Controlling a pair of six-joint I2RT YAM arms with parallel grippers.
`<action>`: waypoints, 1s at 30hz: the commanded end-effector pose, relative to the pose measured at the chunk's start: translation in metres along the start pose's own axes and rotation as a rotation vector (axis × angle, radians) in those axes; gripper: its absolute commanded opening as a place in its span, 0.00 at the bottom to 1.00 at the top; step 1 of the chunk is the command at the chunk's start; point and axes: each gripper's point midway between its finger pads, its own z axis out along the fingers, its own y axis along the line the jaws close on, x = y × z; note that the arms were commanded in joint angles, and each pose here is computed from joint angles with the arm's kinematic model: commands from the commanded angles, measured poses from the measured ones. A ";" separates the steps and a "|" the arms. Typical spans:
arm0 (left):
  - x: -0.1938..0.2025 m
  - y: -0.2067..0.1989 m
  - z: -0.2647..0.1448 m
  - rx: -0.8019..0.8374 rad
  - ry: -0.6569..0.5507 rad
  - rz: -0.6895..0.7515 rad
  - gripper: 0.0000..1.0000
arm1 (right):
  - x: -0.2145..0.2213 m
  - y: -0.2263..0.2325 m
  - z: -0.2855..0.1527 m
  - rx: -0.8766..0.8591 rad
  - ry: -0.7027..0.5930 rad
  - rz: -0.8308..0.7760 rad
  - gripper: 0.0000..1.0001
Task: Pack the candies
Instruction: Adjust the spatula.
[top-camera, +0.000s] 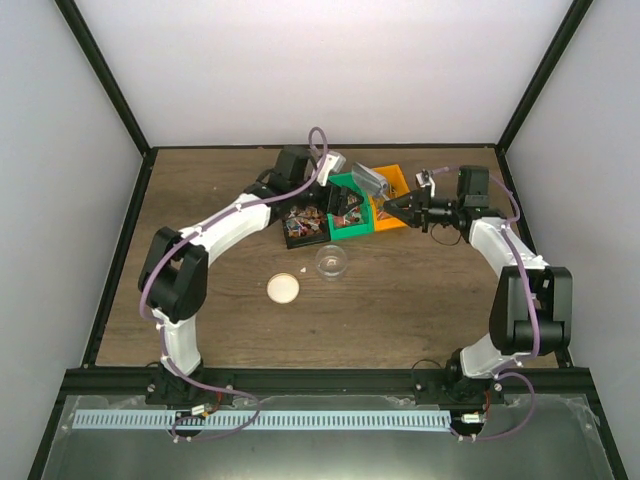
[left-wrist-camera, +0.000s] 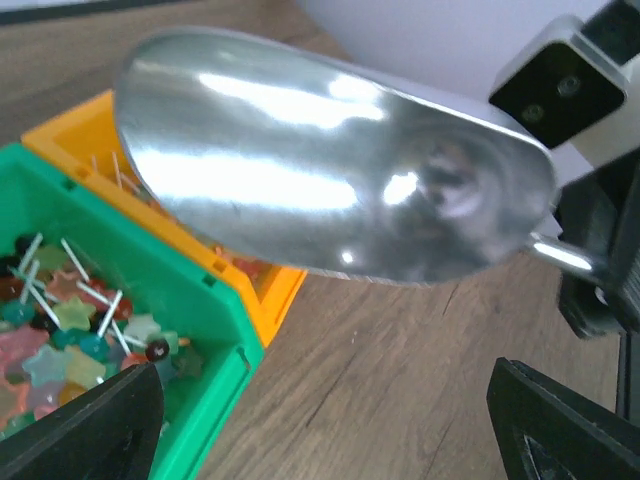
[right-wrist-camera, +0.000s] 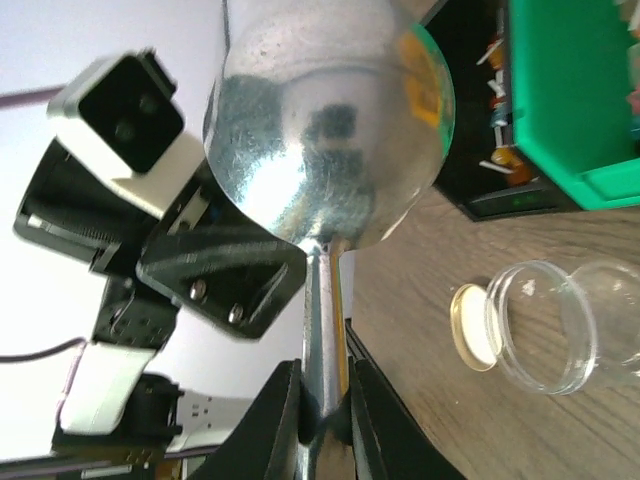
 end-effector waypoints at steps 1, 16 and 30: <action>-0.028 0.003 -0.010 0.056 -0.100 0.083 0.89 | 0.021 0.033 -0.003 -0.096 0.082 -0.112 0.01; -0.040 0.001 -0.021 0.175 -0.099 0.112 0.59 | 0.049 0.035 0.019 -0.131 0.194 -0.114 0.01; -0.009 -0.021 -0.024 0.358 -0.014 0.096 0.07 | 0.042 0.029 0.026 -0.153 0.229 -0.071 0.01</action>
